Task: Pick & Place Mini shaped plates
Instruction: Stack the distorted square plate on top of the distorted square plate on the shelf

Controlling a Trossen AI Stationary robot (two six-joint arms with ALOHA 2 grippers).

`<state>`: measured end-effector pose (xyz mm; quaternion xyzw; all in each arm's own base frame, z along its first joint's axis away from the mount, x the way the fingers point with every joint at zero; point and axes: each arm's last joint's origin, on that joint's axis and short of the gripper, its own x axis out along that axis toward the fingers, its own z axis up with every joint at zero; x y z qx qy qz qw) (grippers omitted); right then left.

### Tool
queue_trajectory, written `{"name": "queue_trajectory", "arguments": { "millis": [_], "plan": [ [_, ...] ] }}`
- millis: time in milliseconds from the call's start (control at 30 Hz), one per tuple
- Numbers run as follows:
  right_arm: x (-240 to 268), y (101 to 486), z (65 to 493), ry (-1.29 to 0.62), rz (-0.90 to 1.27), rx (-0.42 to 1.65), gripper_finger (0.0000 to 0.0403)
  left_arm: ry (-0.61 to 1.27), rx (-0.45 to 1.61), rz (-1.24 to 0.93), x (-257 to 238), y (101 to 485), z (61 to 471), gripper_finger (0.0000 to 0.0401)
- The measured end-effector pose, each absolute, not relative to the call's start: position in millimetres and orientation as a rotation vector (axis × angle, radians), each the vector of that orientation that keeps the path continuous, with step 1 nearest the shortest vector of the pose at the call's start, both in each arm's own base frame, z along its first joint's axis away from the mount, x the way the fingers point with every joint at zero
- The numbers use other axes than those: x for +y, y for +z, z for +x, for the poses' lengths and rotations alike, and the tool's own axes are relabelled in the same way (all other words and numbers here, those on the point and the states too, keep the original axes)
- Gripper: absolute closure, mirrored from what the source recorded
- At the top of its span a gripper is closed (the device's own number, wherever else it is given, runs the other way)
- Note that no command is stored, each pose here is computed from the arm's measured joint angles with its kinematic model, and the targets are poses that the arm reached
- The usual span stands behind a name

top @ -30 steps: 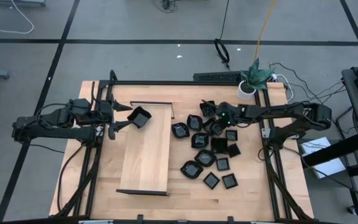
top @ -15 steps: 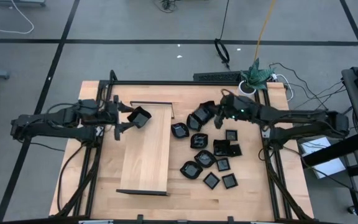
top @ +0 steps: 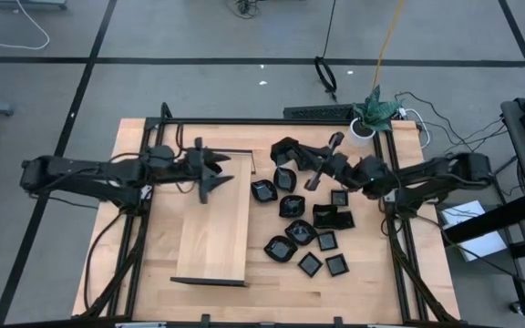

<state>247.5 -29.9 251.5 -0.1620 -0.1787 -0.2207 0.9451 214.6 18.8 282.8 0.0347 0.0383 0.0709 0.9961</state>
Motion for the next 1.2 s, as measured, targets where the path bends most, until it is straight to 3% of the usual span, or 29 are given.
{"name": "queue_trajectory", "arguments": {
  "millis": [367,933,1067,1200],
  "plan": [
    [-15.3,264.5,300.2,-0.47,-0.605,-0.379,0.0403,0.266,-0.119,0.172,20.9,277.1,251.8,0.013],
    [-18.9,266.0,336.4,-0.496,-0.66,-0.373,0.0403,0.319,-0.159,0.16,22.1,279.5,252.7,0.0131],
    [-19.9,268.4,334.6,-0.55,-0.669,-0.361,0.0403,0.423,-0.158,0.145,22.8,280.2,251.6,0.0162],
    [-19.6,268.3,334.7,-0.546,-0.667,-0.362,0.0403,0.499,-0.174,0.13,24.2,282.1,250.3,0.024]
  ]
}}
